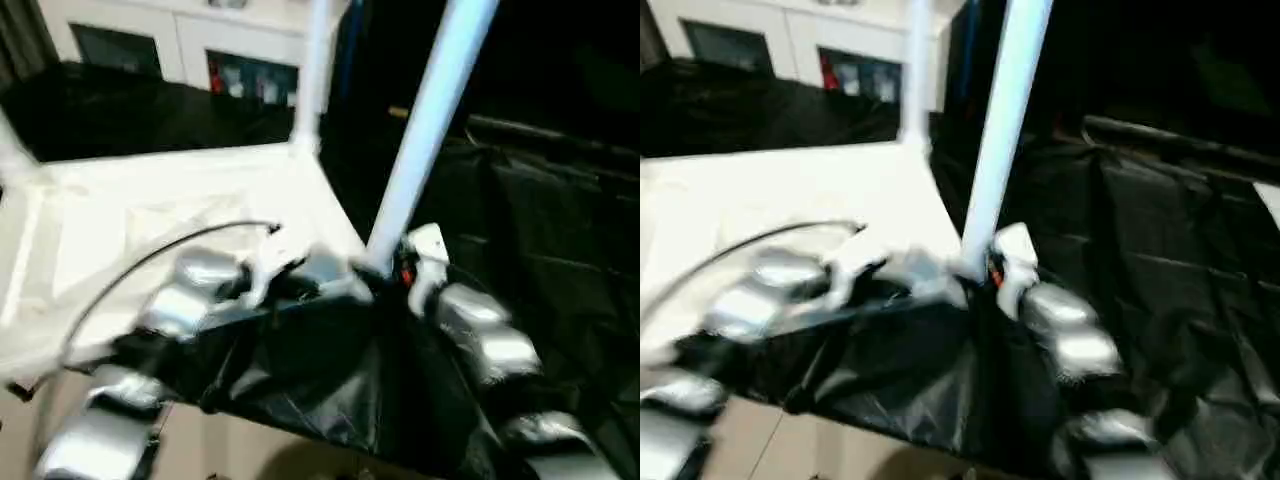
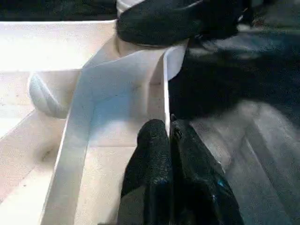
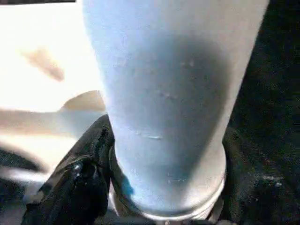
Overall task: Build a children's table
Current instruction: Rotate leg to tighten
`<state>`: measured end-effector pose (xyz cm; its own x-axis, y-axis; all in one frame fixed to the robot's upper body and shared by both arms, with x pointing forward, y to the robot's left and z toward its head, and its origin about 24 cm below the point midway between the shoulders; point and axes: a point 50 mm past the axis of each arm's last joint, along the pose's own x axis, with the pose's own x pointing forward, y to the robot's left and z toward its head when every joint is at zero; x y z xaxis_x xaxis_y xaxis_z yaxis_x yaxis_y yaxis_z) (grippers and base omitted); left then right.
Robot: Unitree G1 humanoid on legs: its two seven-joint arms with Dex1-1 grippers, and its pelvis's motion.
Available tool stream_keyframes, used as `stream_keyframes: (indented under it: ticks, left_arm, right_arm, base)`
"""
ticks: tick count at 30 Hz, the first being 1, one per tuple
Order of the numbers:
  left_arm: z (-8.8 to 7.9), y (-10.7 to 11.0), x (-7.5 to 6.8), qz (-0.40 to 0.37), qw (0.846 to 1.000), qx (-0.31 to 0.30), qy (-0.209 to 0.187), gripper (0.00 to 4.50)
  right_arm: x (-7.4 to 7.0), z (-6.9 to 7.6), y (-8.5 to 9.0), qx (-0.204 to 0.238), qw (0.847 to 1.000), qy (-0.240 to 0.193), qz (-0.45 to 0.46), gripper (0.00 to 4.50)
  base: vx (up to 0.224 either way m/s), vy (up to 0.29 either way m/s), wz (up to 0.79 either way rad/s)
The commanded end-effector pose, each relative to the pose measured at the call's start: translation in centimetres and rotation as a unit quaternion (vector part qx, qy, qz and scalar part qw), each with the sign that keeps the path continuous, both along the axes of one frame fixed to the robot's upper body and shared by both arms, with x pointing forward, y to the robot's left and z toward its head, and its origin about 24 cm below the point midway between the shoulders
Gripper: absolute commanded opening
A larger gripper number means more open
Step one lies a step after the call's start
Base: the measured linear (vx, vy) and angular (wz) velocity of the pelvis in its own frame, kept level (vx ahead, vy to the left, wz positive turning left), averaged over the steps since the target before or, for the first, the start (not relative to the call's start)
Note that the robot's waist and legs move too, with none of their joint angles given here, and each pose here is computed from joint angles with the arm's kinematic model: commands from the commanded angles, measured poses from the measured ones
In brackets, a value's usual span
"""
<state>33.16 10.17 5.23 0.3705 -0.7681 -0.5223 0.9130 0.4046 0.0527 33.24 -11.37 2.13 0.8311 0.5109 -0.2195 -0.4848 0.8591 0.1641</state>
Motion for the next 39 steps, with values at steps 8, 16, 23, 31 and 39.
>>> stream_keyframes:
  ticks: [8,16,23,31,39]
  left_arm:
    - [-0.5,-2.0,-0.1,-0.008,1.0,0.006,-0.025,0.0]
    - [0.5,0.9,-1.1,-0.093,0.995,-0.022,-0.018,0.0]
    - [0.7,3.3,-2.4,-0.162,0.987,-0.008,0.022,0.0]
    - [1.0,3.9,-2.3,-0.193,0.981,0.009,0.029,0.0]
    - [1.7,2.9,-1.9,-0.191,0.981,0.001,0.014,0.0]
  right_arm:
    - [-0.2,0.1,4.8,0.018,0.999,-0.003,0.044,3.51]
    - [-1.2,0.7,1.1,-0.025,0.981,-0.035,0.187,4.05]
    - [-3.1,0.9,-1.6,-0.038,0.944,-0.015,0.328,4.05]
    - [-3.5,1.1,-2.6,-0.044,0.926,0.006,0.375,3.69]
    - [-3.7,1.2,-3.1,-0.024,0.929,0.026,0.367,3.01]
  base:
    - [0.0,0.0,0.0]
    - [0.0,0.0,0.0]
    - [0.0,0.0,0.0]
    - [0.0,0.0,0.0]
    - [0.0,0.0,0.0]
